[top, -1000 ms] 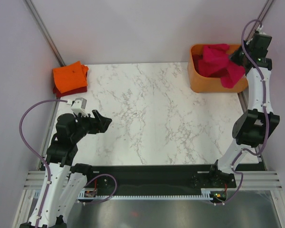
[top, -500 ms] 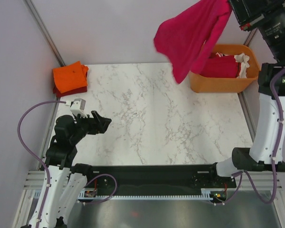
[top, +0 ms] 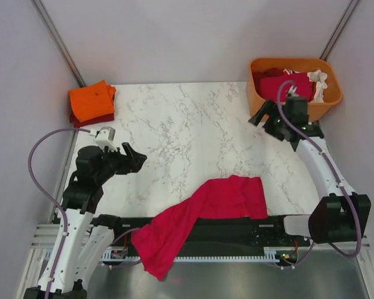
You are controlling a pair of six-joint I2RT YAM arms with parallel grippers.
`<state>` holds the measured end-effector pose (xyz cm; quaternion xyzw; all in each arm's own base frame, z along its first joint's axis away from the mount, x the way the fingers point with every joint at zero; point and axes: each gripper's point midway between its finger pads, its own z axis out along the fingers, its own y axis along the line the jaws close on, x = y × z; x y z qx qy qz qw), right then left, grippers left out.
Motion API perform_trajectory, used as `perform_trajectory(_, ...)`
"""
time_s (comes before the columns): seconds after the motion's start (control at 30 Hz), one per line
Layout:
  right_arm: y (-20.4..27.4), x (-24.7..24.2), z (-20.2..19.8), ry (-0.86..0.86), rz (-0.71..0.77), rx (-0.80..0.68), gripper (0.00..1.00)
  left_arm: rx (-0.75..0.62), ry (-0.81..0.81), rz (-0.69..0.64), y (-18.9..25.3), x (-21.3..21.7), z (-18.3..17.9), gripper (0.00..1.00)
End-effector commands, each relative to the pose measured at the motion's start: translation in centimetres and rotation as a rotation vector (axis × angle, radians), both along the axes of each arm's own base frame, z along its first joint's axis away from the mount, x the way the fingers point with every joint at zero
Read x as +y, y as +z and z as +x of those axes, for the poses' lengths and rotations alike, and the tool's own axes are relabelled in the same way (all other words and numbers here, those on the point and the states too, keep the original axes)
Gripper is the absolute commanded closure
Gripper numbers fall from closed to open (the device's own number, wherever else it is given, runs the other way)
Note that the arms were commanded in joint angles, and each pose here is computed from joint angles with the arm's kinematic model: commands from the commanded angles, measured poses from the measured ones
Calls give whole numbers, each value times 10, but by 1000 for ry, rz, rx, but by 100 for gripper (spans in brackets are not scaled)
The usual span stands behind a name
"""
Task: Fold and stack the t-shirts
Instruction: Move the tshirt to the center of the board, then flatten the tshirt out
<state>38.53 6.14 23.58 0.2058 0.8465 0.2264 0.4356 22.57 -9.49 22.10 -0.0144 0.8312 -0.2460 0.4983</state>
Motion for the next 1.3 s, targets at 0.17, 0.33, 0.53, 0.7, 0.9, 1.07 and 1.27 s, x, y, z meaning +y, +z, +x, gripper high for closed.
perform_trajectory(0.17,-63,108,-103,303,-240,145,2,90,-122,-11,-1,-23,-4,30)
perform_trajectory(0.33,-111,138,-182,379,-313,249,2,243,-210,-49,-21,-57,-42,30)
perform_trajectory(0.53,-123,77,-203,128,-296,219,2,405,-272,50,-68,-101,-88,32)
perform_trajectory(0.7,-123,35,-204,-46,-249,233,5,450,-276,139,-91,-130,-109,36)
perform_trajectory(0.9,-129,7,-204,-153,-292,311,17,365,-311,83,-62,-136,-106,36)
perform_trajectory(1.07,-168,17,-224,-184,-167,442,17,302,-272,86,-43,-118,-102,31)
perform_trajectory(1.27,-210,26,-247,-181,-83,546,19,340,-169,129,-53,-96,-99,27)
